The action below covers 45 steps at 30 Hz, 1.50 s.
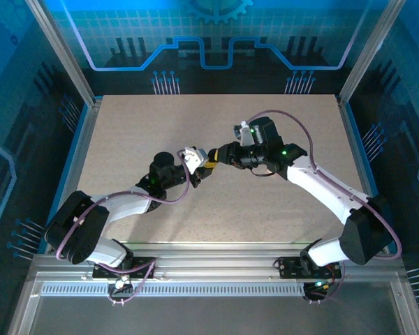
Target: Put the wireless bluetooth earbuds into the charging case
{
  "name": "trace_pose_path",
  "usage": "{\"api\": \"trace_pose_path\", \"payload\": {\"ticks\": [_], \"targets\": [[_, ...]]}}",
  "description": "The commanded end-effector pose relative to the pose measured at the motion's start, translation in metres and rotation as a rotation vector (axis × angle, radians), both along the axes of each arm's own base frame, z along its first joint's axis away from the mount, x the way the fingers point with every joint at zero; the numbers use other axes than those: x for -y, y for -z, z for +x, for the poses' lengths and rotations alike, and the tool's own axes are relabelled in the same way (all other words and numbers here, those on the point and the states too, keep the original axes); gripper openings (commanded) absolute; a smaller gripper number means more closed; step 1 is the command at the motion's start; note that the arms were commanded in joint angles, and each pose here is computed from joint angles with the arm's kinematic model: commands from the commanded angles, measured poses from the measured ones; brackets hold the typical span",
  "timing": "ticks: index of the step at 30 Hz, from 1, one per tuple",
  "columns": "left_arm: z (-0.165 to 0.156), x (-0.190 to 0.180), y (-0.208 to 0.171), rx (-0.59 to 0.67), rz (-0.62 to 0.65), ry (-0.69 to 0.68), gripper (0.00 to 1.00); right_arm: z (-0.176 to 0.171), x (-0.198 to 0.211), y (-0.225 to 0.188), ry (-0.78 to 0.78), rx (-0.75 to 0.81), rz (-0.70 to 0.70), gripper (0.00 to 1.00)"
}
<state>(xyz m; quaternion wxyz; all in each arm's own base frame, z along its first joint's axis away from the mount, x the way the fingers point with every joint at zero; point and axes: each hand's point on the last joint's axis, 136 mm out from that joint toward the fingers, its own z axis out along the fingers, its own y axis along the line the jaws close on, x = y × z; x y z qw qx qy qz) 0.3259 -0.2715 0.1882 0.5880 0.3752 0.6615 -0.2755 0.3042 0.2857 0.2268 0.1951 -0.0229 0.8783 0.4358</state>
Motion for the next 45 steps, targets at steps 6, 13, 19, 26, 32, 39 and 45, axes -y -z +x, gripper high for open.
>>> {"api": "trace_pose_path", "payload": {"ticks": [6,13,19,26,32,39,45], "targets": [[-0.004,0.005,-0.017,0.054,-0.041,0.010,0.14,0.008,-0.011,-0.010,-0.016,0.020,0.024,0.32],[-0.006,0.007,-0.018,0.052,-0.045,0.020,0.14,0.015,-0.011,-0.013,-0.018,0.033,0.026,0.30],[-0.008,0.007,-0.020,0.050,-0.049,0.023,0.14,0.015,-0.012,-0.010,-0.022,0.030,0.020,0.30],[-0.008,0.007,-0.019,0.046,-0.047,0.019,0.14,0.013,-0.014,-0.014,-0.039,0.037,0.034,0.29],[0.001,-0.008,-0.011,-0.036,-0.091,-0.066,0.14,0.008,-0.003,-0.030,-0.029,0.089,-0.003,0.30],[0.008,-0.055,-0.010,-0.141,-0.172,-0.193,0.14,0.001,0.021,-0.022,-0.004,0.037,-0.166,0.31],[0.004,-0.095,-0.005,-0.213,-0.152,-0.339,0.14,0.007,0.019,0.007,-0.031,-0.080,-0.280,0.31]]}}
